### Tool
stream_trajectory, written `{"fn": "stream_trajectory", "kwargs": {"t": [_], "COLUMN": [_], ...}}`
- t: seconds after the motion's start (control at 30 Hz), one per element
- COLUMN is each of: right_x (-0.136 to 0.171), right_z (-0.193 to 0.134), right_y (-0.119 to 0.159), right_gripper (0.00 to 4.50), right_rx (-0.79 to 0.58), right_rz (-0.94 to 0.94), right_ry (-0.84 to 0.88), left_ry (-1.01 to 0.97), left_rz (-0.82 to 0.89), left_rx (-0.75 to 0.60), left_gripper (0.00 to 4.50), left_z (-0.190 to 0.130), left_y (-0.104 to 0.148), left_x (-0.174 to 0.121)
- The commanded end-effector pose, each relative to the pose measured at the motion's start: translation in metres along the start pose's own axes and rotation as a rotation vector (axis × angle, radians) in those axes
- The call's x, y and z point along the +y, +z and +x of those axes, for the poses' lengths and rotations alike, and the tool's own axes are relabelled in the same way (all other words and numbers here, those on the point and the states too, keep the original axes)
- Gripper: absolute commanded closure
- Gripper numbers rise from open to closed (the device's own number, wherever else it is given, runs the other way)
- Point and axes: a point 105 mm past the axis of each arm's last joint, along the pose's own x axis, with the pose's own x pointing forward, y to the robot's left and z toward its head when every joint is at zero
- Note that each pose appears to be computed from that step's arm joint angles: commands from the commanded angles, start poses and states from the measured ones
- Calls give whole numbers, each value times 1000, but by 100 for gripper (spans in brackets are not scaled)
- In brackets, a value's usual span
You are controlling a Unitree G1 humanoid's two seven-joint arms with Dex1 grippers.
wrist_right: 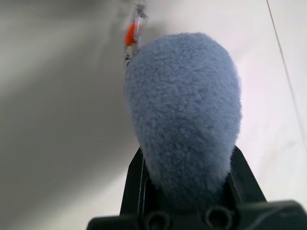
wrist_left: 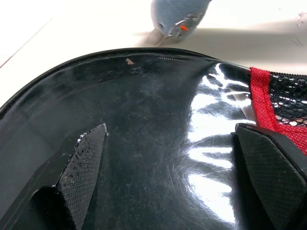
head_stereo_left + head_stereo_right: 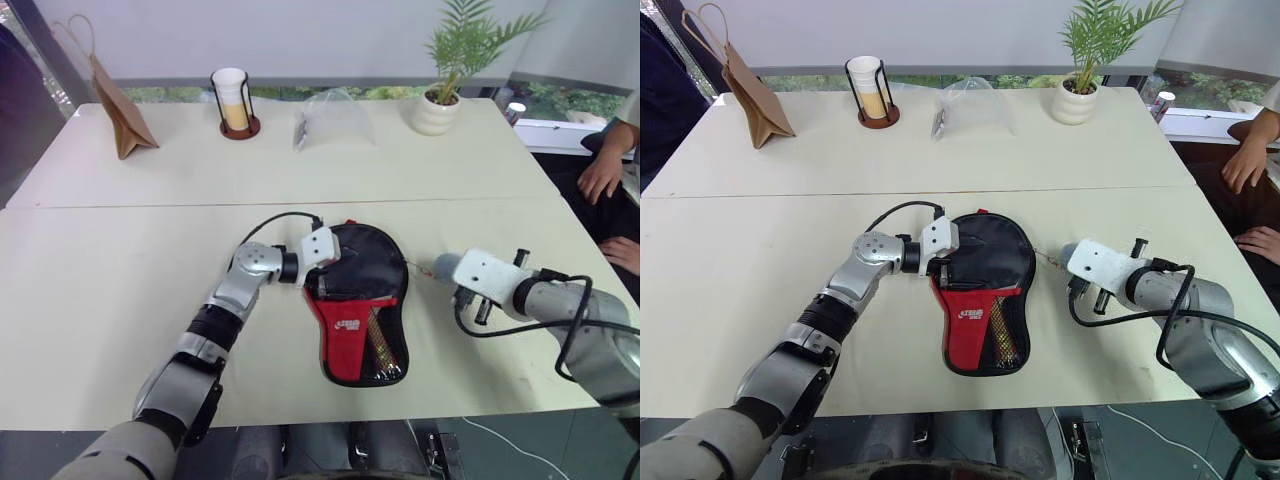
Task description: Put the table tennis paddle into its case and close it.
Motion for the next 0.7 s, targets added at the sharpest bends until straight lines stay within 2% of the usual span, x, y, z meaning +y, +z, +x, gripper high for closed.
{"fn": "stream_trajectory", "kwargs": {"t": [0.03, 0.7], "right_x": [-2, 23], "right_z": [-6, -22], "right_y": [14, 9], "right_gripper": [403, 403], "right_rx": [-51, -85], "right_rz": [-118, -271], "right_ry": [0, 183], "left_ry": [-15, -23], "left_rz": [-51, -50], "left_rx": [98, 112], "left_gripper": [0, 0], "left_z": [-3, -4], "left_y": [-28, -31], "left_x": [-8, -11]}}
